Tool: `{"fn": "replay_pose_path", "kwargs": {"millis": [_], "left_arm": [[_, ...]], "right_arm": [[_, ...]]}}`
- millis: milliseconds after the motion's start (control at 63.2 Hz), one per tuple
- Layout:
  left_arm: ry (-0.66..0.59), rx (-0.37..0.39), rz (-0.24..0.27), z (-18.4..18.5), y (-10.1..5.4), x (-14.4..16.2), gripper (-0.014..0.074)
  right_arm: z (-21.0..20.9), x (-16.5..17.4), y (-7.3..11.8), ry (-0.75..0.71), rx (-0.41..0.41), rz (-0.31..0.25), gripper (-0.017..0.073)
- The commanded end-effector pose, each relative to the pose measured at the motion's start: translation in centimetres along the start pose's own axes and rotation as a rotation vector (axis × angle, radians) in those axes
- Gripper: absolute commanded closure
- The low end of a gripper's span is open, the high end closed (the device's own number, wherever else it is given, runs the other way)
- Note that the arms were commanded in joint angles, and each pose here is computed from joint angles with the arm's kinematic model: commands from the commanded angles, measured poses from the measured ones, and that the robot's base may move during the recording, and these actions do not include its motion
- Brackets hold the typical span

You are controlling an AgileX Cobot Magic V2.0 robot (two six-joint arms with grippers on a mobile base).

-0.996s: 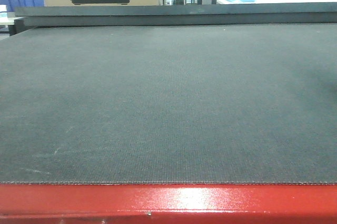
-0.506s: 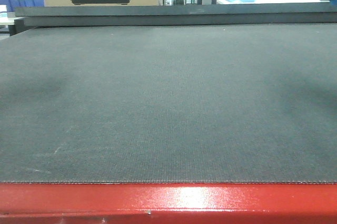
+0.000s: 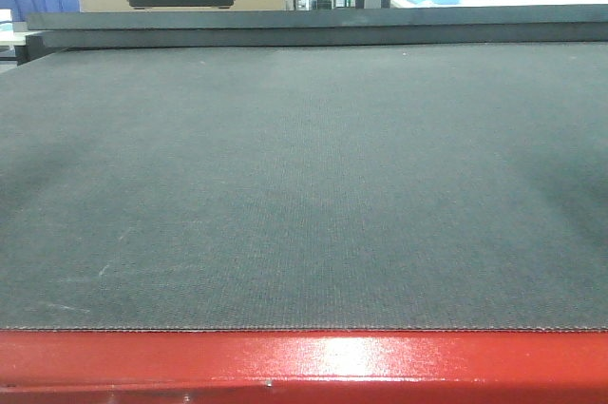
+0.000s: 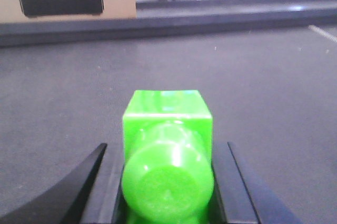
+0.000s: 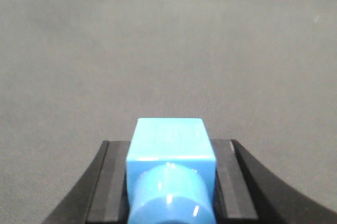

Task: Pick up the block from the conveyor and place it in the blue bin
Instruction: 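Lift both held blocks up off the conveyor belt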

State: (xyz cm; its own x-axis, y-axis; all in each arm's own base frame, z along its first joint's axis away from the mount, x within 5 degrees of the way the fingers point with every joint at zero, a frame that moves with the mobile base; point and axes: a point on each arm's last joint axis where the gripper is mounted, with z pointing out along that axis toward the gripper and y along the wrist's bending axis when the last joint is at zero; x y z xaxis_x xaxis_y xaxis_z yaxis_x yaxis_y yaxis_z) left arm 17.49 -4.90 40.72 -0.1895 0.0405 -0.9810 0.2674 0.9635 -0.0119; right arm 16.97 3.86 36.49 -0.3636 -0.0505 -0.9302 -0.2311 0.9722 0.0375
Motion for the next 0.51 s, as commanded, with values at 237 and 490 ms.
{"fn": "replay_pose_path", "kwargs": {"millis": [237,490], "left_arm": [[-0.221,-0.018,0.070,-5.9,0.1,-0.1,0.0704],[-0.150,-0.041,0.048,-7.0,0.4,2.0,0.0704]], "right_arm": [[-2.7,-0.4,0.5,-0.140,-0.048,0.089,0.0721],[-4.3,-0.3,0.6,-0.188,-0.048,-0.022,0.0721]]}}
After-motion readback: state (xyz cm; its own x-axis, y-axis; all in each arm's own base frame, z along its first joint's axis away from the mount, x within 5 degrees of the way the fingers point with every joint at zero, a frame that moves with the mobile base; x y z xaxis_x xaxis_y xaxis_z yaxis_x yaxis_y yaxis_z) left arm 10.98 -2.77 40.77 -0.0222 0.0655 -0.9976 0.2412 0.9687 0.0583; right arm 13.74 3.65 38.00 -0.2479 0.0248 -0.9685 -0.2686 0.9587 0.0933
